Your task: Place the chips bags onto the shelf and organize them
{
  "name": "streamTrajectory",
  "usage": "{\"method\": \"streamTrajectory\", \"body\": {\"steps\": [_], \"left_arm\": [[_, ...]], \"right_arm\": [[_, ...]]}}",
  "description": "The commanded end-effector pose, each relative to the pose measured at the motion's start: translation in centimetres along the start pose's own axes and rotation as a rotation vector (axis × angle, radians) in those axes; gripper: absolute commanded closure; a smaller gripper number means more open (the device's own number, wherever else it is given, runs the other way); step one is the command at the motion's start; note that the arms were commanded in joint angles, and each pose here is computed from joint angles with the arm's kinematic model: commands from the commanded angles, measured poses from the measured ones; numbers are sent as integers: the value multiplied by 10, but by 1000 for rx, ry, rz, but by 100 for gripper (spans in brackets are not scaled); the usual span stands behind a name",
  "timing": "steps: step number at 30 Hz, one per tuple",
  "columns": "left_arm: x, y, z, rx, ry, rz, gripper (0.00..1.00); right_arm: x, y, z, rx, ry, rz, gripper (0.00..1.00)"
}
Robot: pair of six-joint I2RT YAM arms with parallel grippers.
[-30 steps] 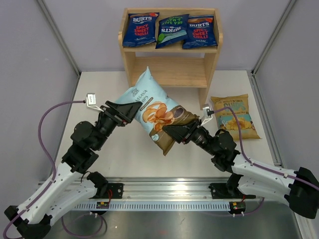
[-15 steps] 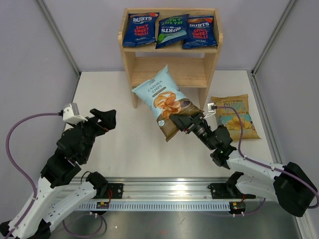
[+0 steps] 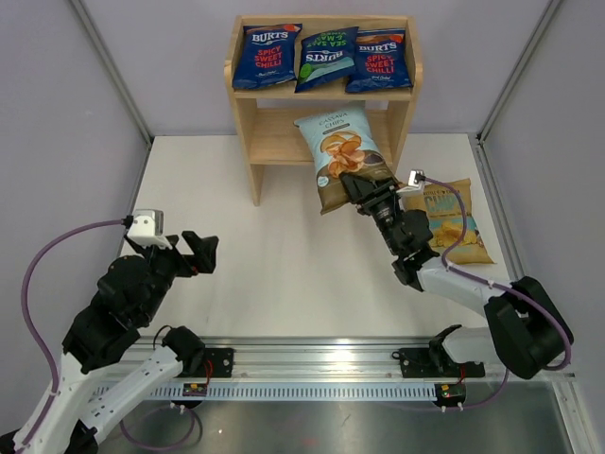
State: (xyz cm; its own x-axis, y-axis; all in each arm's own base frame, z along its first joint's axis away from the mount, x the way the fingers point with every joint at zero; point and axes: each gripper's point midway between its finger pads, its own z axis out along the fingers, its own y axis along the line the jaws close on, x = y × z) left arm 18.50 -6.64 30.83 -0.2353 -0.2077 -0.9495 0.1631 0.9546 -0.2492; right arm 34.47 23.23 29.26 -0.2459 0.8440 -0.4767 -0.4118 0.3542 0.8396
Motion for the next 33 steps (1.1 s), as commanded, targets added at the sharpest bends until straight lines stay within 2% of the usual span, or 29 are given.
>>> {"method": "streamTrajectory", "body": {"steps": [1,6,11,12,17,23,33], "left_arm": [[10,8,-1,-1,-18,58,1],[18,22,-2,-48,-45,54,1],[19,17,-6,-5,-62,43,1],[19,18,-6,-11,-62,45,1],[19,18,-7,-2,-68,55,1],[19,17,-10,16,-79,50,1],[16,18,-15,27,-100,42,1]], "right_arm": [[-48,26,32,-54,-228,9,64],[-46,8,72,-23,-299,23,63],[-28,-14,104,32,-353,-3,64],[-27,-3,113,22,-376,2,64],[10,-10,149,53,-340,-7,64],[60,-15,170,116,-300,-8,62],[101,-16,186,188,-274,21,61]]}}
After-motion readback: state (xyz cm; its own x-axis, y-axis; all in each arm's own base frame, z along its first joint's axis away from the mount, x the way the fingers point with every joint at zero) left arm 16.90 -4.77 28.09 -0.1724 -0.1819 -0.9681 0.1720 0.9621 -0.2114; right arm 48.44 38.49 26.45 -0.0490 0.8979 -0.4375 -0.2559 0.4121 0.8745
